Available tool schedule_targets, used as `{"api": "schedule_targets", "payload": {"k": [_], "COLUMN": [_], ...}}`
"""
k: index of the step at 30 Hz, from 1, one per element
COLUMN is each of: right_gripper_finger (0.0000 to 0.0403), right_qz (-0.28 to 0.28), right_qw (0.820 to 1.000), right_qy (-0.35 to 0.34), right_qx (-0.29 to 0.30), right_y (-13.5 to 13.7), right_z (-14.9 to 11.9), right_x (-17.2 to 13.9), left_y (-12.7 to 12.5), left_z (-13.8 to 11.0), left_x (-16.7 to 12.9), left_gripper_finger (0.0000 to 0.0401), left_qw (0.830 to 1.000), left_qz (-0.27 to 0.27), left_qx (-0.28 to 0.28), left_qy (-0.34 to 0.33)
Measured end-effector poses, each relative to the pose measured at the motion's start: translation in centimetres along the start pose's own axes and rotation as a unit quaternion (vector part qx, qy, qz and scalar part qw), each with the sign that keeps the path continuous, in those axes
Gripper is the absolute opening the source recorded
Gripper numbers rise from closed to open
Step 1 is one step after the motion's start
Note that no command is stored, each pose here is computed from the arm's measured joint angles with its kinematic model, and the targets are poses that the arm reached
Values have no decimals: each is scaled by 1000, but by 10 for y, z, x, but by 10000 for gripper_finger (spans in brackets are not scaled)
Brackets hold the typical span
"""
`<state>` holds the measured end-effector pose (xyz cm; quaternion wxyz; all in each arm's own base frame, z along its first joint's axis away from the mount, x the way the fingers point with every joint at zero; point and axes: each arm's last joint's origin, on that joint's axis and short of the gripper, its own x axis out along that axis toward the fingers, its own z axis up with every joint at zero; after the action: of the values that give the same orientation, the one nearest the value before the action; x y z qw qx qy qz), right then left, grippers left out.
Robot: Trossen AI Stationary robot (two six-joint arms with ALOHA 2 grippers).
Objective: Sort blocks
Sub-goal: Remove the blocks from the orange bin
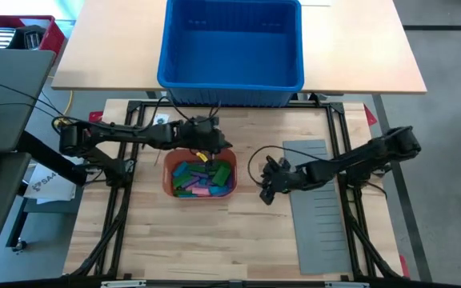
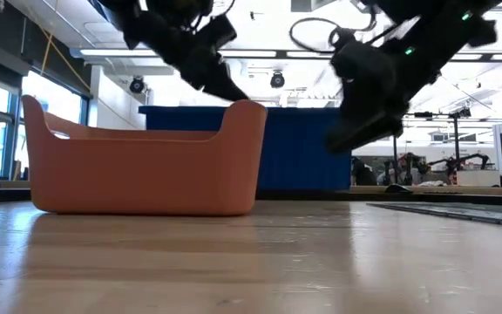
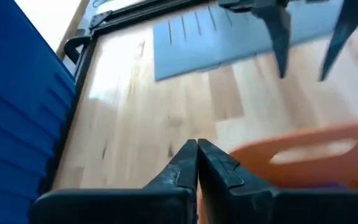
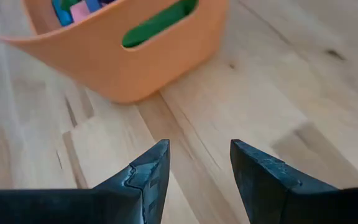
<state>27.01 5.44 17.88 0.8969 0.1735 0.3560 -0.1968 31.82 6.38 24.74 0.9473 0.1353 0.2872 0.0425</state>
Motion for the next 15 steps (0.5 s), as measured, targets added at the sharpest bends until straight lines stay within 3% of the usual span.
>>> {"api": "schedule_targets", "payload": {"k": [2, 4, 7, 10, 15], "right_gripper_finger": [165, 165, 165, 165, 165], "right_qz": [-6, -9, -10, -8, -6], "right_qw": [1000, 1000, 999, 999, 999], "right_qy": [-2, -8, -31, -40, -39], "right_qx": [-2, -4, -6, -8, -20], "right_y": [-1, -2, -3, -3, -3], "right_z": [1, 2, 6, 8, 8], "right_x": [-11, -20, -28, -30, -30], "left_y": [-2, -4, -5, 4, 23], "left_z": [8, 13, 17, 14, -8], "left_x": [-5, -12, -26, -33, -21], "left_gripper_finger": [10, 30, 76, 129, 189], "left_qw": [999, 995, 983, 971, 956], "left_qz": [-8, -5, 39, 62, 24], "left_qx": [-35, -55, -49, -79, -106], "left_qy": [19, 79, 175, 216, 272]}}
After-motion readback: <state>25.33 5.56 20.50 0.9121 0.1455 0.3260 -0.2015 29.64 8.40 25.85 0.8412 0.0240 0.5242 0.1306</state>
